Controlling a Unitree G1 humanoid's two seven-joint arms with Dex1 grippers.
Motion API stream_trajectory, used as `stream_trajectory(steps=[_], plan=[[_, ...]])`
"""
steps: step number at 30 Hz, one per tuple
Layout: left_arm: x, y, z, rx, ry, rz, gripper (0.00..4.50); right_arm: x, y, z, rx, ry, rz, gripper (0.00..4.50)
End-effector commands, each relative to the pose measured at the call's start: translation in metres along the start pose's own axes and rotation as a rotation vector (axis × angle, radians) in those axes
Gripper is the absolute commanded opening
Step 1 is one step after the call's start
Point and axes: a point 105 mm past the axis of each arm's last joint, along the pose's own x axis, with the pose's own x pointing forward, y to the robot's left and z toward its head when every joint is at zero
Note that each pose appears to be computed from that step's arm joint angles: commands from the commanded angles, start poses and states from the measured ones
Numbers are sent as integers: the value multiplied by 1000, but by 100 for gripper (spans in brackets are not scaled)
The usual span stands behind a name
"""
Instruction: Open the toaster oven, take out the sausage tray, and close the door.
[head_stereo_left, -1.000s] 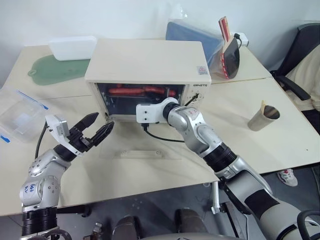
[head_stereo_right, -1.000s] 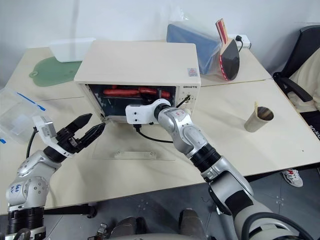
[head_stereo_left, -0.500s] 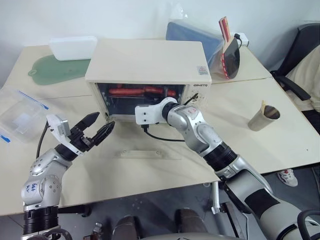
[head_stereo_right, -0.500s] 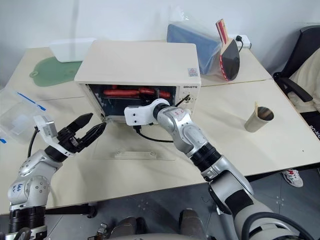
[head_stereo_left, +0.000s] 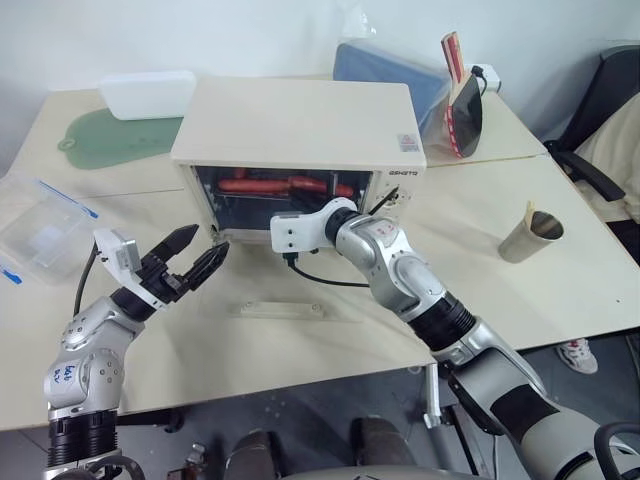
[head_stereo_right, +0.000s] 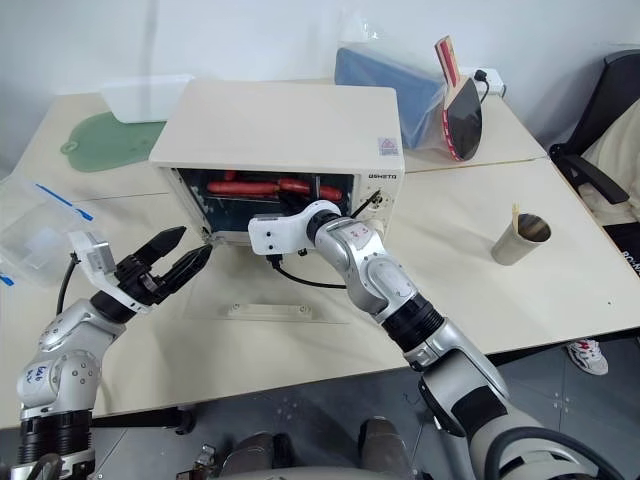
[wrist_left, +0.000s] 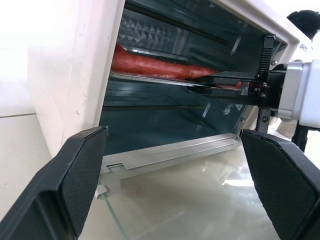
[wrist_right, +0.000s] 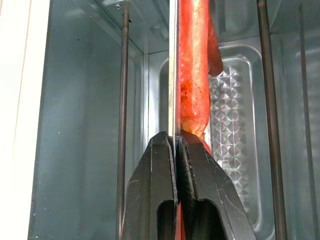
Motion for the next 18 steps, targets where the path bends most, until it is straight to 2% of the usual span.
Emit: stream_trajectory(steps=[1,8,11,14,18], plan=[[3,-2,8,36,-18,-18,450,-3,24,22,-33,-64,98,1],[3,-3,8,39,-17,-18,450,-4,31,22,-40,-75,126,1],[3,-2,8,41,-20,-18,450,-6,37,20,-53,-76,159,84],[4,-2,9,43,-19,-20,450,-6,39,18,-37,-70,170,186],[5,-2,9,45,-20,-21,450,-4,34,12,-79,-35,153,186]])
